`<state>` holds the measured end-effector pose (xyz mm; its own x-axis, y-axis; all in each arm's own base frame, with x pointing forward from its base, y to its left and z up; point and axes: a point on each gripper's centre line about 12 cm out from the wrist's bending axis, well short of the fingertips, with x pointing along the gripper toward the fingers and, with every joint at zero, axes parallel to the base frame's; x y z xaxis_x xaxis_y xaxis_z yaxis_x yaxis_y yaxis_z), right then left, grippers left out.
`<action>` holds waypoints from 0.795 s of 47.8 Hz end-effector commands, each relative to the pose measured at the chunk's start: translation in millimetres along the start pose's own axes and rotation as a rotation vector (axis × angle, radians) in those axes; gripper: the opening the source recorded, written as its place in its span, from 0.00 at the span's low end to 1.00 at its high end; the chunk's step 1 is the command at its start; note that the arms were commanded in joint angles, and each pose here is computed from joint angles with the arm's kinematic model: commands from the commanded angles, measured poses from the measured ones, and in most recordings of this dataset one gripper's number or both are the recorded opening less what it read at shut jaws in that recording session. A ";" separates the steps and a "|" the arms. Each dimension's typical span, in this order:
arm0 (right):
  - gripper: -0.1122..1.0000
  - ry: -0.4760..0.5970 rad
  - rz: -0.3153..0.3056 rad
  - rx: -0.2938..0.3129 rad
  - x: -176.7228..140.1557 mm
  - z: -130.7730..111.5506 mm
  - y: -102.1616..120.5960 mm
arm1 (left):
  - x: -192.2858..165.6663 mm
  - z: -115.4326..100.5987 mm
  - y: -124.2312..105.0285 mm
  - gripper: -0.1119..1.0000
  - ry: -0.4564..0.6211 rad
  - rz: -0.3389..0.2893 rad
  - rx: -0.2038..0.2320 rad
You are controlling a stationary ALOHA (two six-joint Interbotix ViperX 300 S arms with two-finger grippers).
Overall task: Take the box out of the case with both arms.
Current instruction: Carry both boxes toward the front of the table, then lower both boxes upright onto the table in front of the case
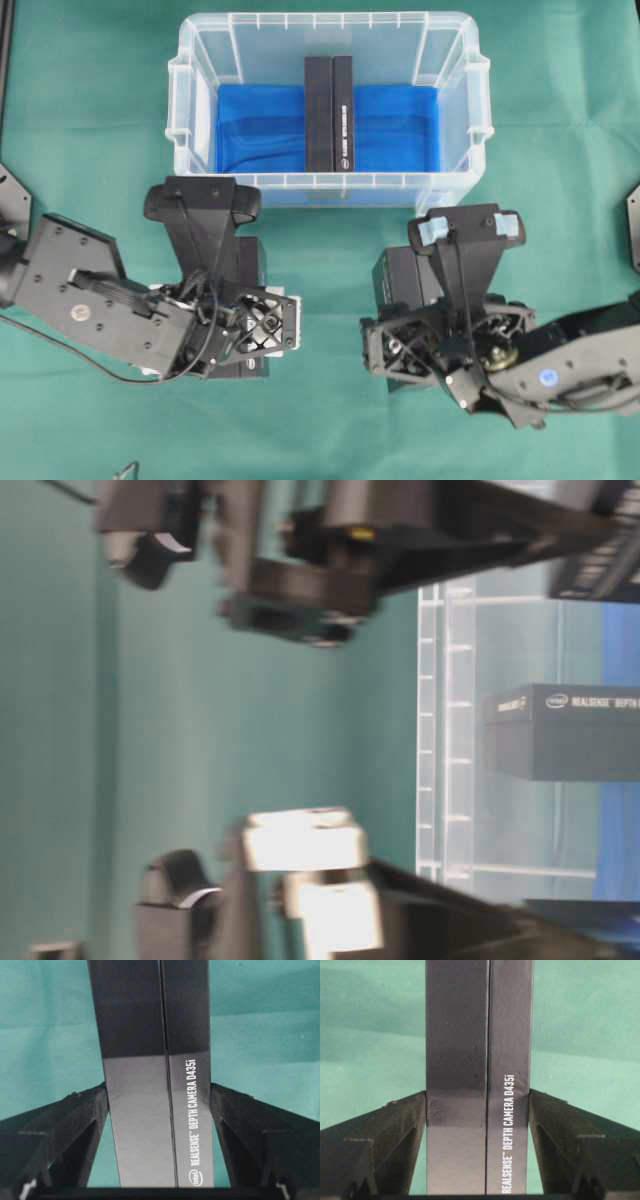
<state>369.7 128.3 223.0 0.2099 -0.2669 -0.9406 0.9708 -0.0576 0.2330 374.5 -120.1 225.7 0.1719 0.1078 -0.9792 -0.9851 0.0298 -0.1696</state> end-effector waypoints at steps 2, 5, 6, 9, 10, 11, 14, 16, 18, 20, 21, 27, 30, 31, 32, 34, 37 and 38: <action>0.71 0.015 0.028 0.014 -3.0 4.8 2.5 | 2.9 -0.1 -5.2 0.67 0.020 -0.052 -0.011; 0.71 0.014 0.027 0.015 -1.9 5.9 2.2 | 8.3 -1.0 -6.4 0.67 0.023 -0.057 -0.010; 0.71 0.013 0.027 0.016 -1.8 6.6 2.5 | 9.4 -2.1 -6.6 0.67 0.025 -0.057 -0.008; 0.71 0.008 0.022 0.017 0.4 7.7 1.9 | 10.9 -2.1 -7.7 0.67 0.026 -0.058 -0.009; 0.71 0.008 0.021 0.016 0.8 7.7 1.5 | 10.9 -2.3 -7.8 0.67 0.028 -0.059 -0.008; 0.71 0.008 0.022 0.018 0.5 8.4 1.8 | 10.9 -2.3 -7.8 0.67 0.028 -0.059 -0.008; 0.71 0.007 0.021 0.017 1.4 8.2 1.5 | 11.3 -2.3 -7.6 0.67 0.028 -0.059 -0.007; 0.71 0.007 0.019 0.017 1.8 8.2 1.2 | 11.3 -3.0 -7.5 0.67 0.033 -0.058 -0.009; 0.71 0.006 0.018 0.016 2.4 8.0 1.2 | 11.8 -3.5 -7.0 0.67 0.042 -0.055 -0.015; 0.71 0.005 0.016 0.015 3.4 7.8 0.8 | 11.2 -2.9 -6.5 0.67 0.054 -0.050 -0.021; 0.71 0.005 0.016 0.015 3.4 7.8 0.8 | 11.5 -2.0 -6.9 0.67 0.060 -0.049 -0.028; 0.71 0.003 0.015 0.013 4.5 7.4 1.0 | 12.7 -0.9 -5.0 0.67 0.080 -0.045 -0.043; 0.71 0.003 0.015 0.013 4.5 7.4 1.0 | 12.8 -1.0 -4.8 0.67 0.084 -0.056 -0.043; 0.71 0.003 0.015 0.013 4.5 7.4 1.0 | 13.1 -1.4 -5.2 0.67 0.088 -0.061 -0.044; 0.71 0.002 0.014 0.013 4.5 7.5 0.8 | 12.9 -1.5 -5.6 0.67 0.091 -0.069 -0.044; 0.71 0.003 0.015 0.013 4.5 7.4 1.0 | 13.0 -1.8 -6.2 0.67 0.095 -0.079 -0.044; 0.71 0.001 0.013 0.013 5.1 7.3 0.8 | 12.5 -2.3 -7.7 0.67 0.101 -0.094 -0.045; 0.71 0.000 0.011 0.013 4.7 7.4 0.9 | 12.5 -2.3 -8.1 0.68 0.101 -0.098 -0.044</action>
<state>369.3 121.3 211.9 0.1993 -0.2705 -0.9418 0.9725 -0.0635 0.2241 382.9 -121.9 196.7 0.2099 0.0266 -0.9774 -0.9777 0.0005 -0.2099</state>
